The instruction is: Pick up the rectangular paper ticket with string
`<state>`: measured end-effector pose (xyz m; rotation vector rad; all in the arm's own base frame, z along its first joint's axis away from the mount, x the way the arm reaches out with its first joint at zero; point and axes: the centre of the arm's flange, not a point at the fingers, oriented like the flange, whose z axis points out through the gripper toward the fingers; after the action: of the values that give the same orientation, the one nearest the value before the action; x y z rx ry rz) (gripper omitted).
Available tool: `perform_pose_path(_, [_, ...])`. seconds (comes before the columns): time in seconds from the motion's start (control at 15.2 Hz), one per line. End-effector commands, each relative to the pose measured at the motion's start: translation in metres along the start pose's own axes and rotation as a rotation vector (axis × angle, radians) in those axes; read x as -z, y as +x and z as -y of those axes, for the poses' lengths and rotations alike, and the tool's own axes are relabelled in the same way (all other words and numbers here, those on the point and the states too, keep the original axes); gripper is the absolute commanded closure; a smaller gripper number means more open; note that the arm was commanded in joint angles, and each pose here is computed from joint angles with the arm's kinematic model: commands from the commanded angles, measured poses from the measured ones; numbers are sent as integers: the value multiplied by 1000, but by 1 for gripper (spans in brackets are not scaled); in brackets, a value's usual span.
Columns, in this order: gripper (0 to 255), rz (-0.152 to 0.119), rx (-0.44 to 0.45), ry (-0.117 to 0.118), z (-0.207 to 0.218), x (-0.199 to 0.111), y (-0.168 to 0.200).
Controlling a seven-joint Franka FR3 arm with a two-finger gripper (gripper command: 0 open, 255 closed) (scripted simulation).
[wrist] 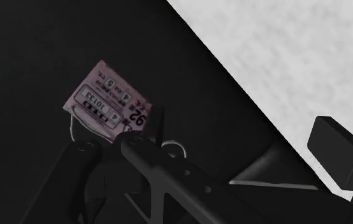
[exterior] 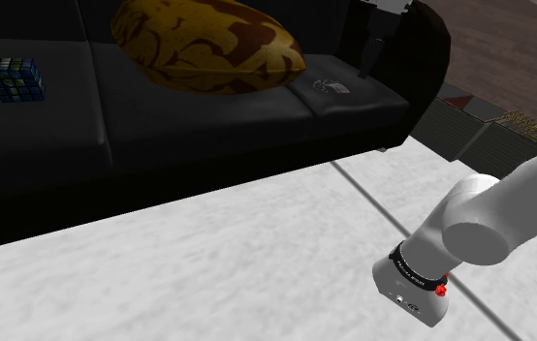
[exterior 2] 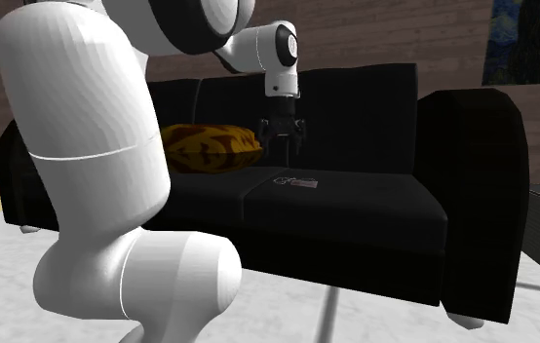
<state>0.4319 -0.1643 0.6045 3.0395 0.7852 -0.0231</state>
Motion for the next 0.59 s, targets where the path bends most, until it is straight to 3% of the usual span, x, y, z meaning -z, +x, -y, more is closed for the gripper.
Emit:
perform_pose_path(0.0, [0, 18, 68, 18, -30, -4, 10])
perform_pose_path(0.53, [0, 86, 314, 94, -132, -31, 65])
